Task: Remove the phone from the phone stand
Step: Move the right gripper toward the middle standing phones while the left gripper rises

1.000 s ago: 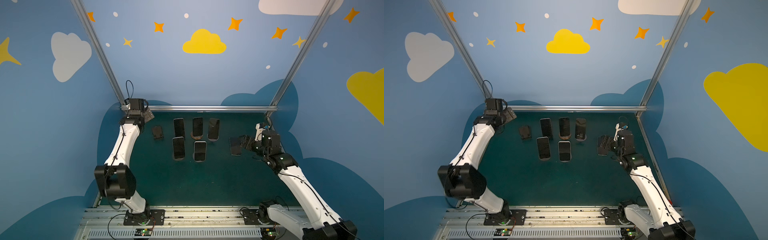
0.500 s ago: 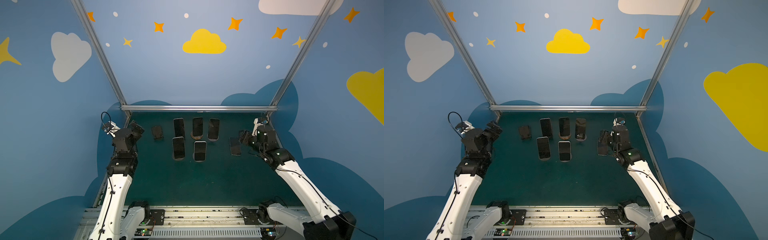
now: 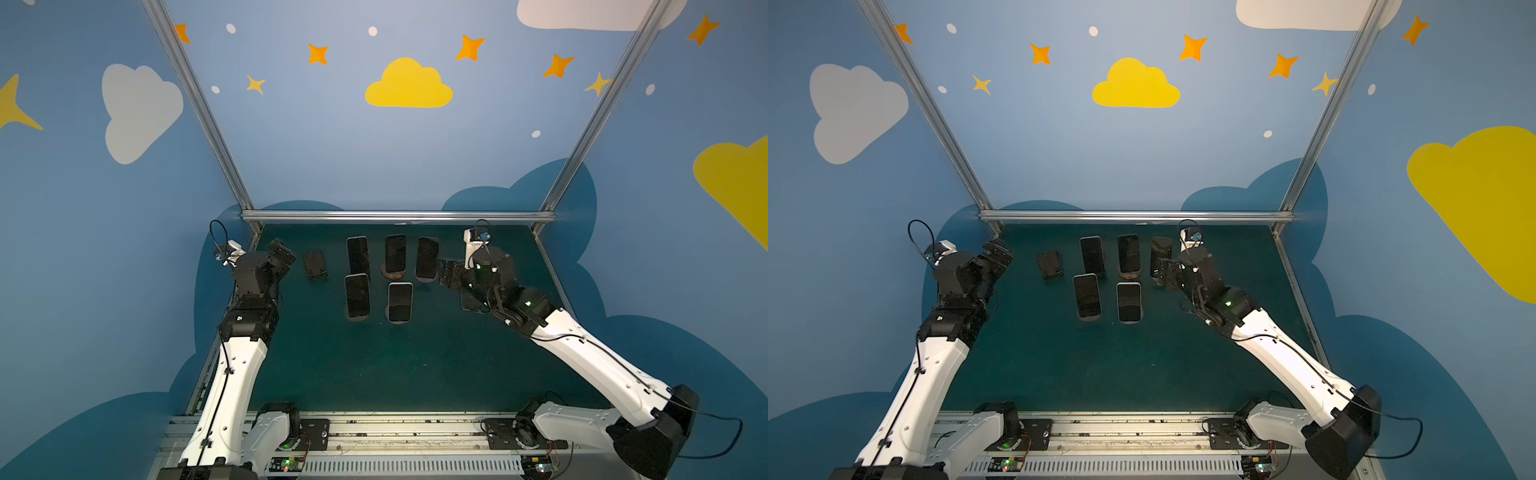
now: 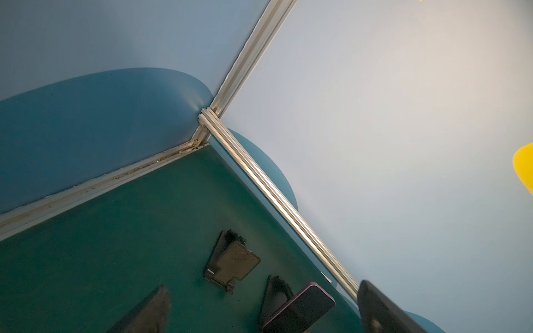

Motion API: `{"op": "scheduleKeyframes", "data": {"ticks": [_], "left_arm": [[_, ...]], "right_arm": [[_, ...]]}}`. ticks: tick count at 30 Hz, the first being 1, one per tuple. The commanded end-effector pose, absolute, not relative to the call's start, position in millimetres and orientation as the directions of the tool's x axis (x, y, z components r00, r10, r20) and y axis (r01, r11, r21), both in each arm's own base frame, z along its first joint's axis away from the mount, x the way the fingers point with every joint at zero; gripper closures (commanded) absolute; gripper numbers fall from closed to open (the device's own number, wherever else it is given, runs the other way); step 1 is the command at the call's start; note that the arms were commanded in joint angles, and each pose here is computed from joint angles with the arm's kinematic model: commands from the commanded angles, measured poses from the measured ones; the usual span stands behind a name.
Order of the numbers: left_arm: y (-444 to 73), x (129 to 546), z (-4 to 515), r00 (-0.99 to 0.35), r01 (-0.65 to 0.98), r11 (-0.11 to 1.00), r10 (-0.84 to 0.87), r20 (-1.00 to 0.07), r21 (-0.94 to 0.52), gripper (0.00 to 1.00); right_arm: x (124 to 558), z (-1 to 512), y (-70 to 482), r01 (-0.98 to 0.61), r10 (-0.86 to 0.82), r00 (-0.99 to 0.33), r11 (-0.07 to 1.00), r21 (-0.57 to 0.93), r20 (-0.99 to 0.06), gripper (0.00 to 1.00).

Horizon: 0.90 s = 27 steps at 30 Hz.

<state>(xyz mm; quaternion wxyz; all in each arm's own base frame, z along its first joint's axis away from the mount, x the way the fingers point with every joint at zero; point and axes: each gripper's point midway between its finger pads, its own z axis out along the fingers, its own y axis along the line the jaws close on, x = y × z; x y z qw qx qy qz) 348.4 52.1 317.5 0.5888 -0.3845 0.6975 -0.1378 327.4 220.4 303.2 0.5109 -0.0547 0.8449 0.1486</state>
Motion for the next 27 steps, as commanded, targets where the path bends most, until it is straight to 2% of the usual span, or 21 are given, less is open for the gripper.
{"op": "scheduleKeyframes", "data": {"ticks": [1, 3, 4, 7, 12, 16, 23, 27], "left_arm": [[35, 355, 334, -0.073, -0.296, 0.749, -0.637, -0.768, -0.593, 0.0], [32, 357, 338, -0.124, -0.307, 0.801, -0.57, -0.812, -0.515, 0.0], [31, 358, 339, -0.13, -0.303, 0.807, -0.562, -0.817, -0.507, 0.0], [20, 360, 337, -0.126, -0.24, 0.793, -0.597, -0.792, -0.56, 0.0], [6, 365, 338, -0.168, -0.175, 0.77, -0.637, -0.752, -0.613, 0.0], [10, 366, 336, -0.15, -0.173, 0.758, -0.651, -0.744, -0.628, 0.0], [-19, 379, 336, -0.221, -0.04, 0.728, -0.674, -0.705, -0.684, 0.0], [-27, 379, 333, -0.237, -0.023, 0.723, -0.675, -0.699, -0.69, 0.0]], "right_arm": [[336, 323, 220, -0.192, 0.001, -0.432, 0.977, 0.093, -0.902, 0.13], [334, 329, 222, -0.208, -0.015, -0.426, 0.975, 0.082, -0.905, 0.15], [331, 338, 219, -0.187, 0.012, -0.398, 0.978, 0.094, -0.917, 0.2], [328, 364, 212, -0.135, 0.118, -0.332, 0.976, 0.171, -0.936, 0.2], [319, 361, 237, -0.197, 0.044, -0.401, 0.971, 0.133, -0.915, 0.22], [297, 360, 257, -0.269, 0.002, -0.419, 0.955, 0.127, -0.908, 0.22], [260, 350, 245, -0.271, -0.017, -0.473, 0.954, 0.127, -0.881, 0.22], [249, 348, 238, -0.283, -0.036, -0.456, 0.953, 0.107, -0.889, 0.13]]}}
